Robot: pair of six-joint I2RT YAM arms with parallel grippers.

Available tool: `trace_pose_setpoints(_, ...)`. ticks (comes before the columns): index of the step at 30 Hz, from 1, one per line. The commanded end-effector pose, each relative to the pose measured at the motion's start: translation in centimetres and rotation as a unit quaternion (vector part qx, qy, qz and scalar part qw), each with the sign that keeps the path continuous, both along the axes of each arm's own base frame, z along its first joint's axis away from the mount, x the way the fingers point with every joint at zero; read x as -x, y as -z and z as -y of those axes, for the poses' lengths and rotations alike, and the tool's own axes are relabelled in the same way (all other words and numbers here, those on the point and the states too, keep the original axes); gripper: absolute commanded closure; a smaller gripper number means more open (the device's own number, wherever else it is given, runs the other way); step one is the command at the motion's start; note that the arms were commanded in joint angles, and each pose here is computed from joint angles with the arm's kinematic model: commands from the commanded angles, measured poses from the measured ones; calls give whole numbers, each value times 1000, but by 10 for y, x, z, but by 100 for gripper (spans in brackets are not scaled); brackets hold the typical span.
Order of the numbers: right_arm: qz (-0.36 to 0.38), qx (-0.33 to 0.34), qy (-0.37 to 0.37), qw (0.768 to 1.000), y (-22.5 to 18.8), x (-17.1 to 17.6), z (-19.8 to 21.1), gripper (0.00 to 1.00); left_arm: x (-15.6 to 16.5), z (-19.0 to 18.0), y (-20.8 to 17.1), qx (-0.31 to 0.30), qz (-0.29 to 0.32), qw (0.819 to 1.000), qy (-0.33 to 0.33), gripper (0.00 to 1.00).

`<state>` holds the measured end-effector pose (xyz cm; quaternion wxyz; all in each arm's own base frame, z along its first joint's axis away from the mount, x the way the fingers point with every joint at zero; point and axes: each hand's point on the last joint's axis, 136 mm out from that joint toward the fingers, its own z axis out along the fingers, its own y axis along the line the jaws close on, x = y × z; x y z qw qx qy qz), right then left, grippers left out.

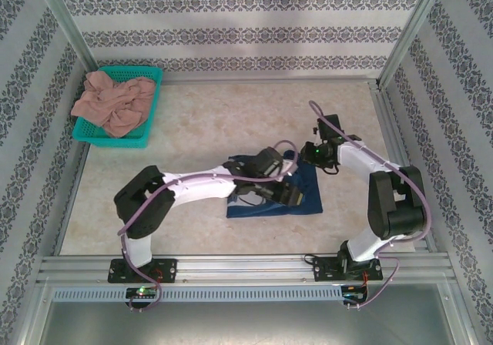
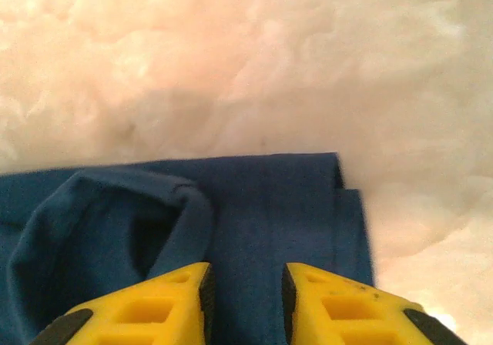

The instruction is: Fold the inside-out t-shirt

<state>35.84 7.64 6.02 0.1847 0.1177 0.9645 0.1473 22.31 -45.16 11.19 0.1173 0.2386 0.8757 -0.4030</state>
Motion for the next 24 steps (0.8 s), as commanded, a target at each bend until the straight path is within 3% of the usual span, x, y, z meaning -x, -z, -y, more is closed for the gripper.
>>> trace_pose_setpoints(1, -19, -28, 8, 999, -6, 4, 13, 64, 14, 32, -3, 7, 47, 997, 65, 42)
trace_pose_setpoints(6, -3, -28, 34, 999, -28, 22, 31, 50, 18, 32, -5, -24, 69, 994, 87, 29)
trace_pose_setpoints(10, -18, -55, 48, 997, -24, 58, 23, 42, 14, -2, -24, -55, 121, 988, 84, 23)
trace_pose_setpoints(15, -16, -72, 37, 997, -25, 96, -2, 31, -10, -69, -43, -51, 147, 988, 13, 14)
trace_pose_setpoints(19, -42, -62, 33, 997, -15, 120, -19, 25, -56, -129, -11, -80, 70, 988, -109, 14)
trace_pose_setpoints(24, -64, -32, 54, 996, 8, 136, -13, 25, -85, -121, 14, -100, 39, 990, -91, 16)
